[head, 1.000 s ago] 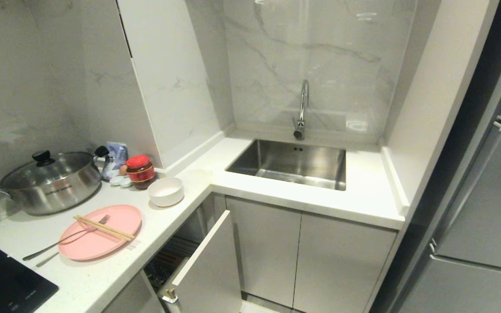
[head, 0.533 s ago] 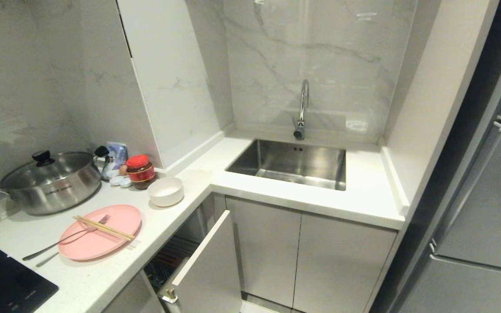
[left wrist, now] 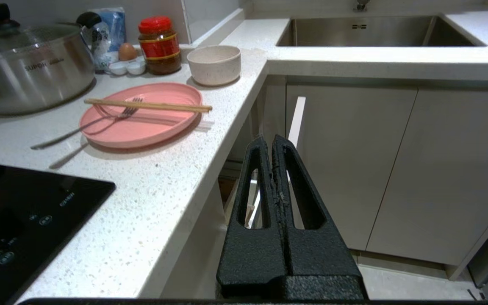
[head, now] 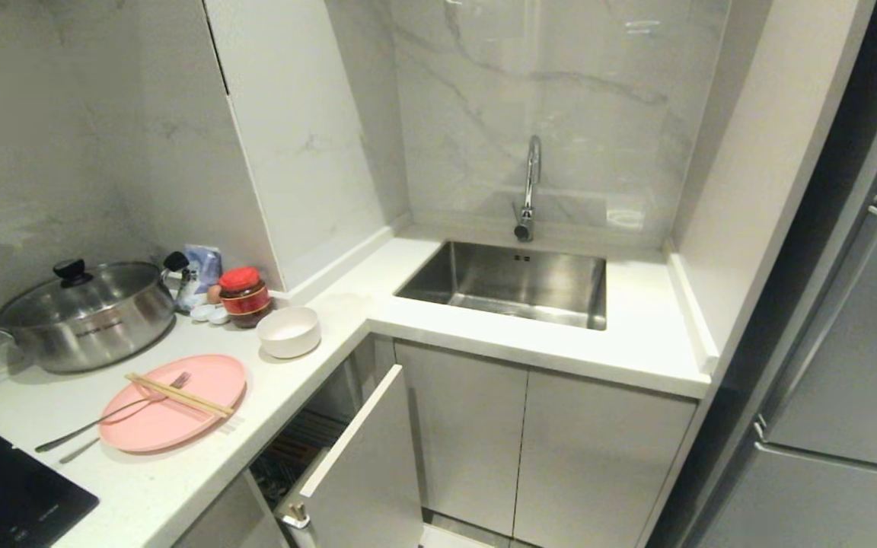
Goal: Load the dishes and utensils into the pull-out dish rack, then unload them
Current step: Open the cupboard
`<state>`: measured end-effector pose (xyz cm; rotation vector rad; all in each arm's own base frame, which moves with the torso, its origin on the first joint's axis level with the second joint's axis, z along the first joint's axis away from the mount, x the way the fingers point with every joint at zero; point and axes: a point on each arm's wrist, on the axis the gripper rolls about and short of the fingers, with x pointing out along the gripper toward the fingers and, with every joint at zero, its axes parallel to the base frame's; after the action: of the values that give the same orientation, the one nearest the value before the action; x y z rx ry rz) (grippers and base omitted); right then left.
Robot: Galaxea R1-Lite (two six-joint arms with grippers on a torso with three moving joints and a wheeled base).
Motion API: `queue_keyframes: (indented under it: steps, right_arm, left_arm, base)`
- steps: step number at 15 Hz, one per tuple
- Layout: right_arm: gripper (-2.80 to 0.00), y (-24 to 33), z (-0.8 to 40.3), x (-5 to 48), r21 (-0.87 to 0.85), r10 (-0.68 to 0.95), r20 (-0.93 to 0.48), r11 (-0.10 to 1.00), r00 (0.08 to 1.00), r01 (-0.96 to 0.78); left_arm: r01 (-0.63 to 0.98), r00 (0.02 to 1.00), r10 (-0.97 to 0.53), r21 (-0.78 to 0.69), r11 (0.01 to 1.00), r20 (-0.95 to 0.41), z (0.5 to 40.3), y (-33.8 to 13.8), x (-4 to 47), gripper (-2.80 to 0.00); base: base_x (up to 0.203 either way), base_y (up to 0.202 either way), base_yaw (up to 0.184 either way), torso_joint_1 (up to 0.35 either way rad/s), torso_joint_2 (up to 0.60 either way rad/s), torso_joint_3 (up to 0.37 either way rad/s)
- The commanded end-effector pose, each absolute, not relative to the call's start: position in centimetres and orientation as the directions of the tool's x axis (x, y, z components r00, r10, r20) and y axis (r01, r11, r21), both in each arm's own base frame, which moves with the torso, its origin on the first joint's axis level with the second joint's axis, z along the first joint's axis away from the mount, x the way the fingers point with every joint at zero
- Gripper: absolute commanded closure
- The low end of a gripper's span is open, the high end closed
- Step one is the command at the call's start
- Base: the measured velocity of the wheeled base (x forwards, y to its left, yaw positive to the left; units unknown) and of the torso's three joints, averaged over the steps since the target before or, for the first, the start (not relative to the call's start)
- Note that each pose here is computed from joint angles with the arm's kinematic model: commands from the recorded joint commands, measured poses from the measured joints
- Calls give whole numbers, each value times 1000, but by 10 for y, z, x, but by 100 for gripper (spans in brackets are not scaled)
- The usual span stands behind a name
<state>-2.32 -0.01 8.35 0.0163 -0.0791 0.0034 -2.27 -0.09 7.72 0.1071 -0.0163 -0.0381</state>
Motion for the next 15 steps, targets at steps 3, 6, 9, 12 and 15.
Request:
queue_keyframes:
  steps: [3, 6, 9, 12, 15]
  right_arm:
    - [0, 0, 76, -21, 17, 3, 52, 1000, 999, -4]
    - [0, 0, 76, -21, 17, 3, 52, 1000, 999, -4]
    - [0, 0, 76, -21, 17, 3, 52, 1000, 999, -4]
    - [0, 0, 76, -21, 17, 3, 53, 1000, 999, -4]
    - [0, 0, 76, -21, 17, 3, 53, 1000, 999, -4]
  left_arm:
    - [38, 999, -39, 107, 993, 0, 73, -1, -22, 0]
    - [38, 999, -38, 107, 994, 0, 73, -1, -22, 0]
    - [38, 999, -38, 107, 994, 0, 73, -1, -22, 0]
    - [38, 999, -38, 107, 994, 0, 73, -1, -22, 0]
    - [38, 999, -38, 107, 994, 1, 73, -1, -22, 0]
  base:
    - [0, 0, 0, -165, 357, 190]
    - [0, 0, 0, -211, 450, 239]
    - [0, 0, 0, -258, 544, 290]
    - [0, 0, 0, -250, 543, 294]
    - [0, 0, 0, -242, 524, 286]
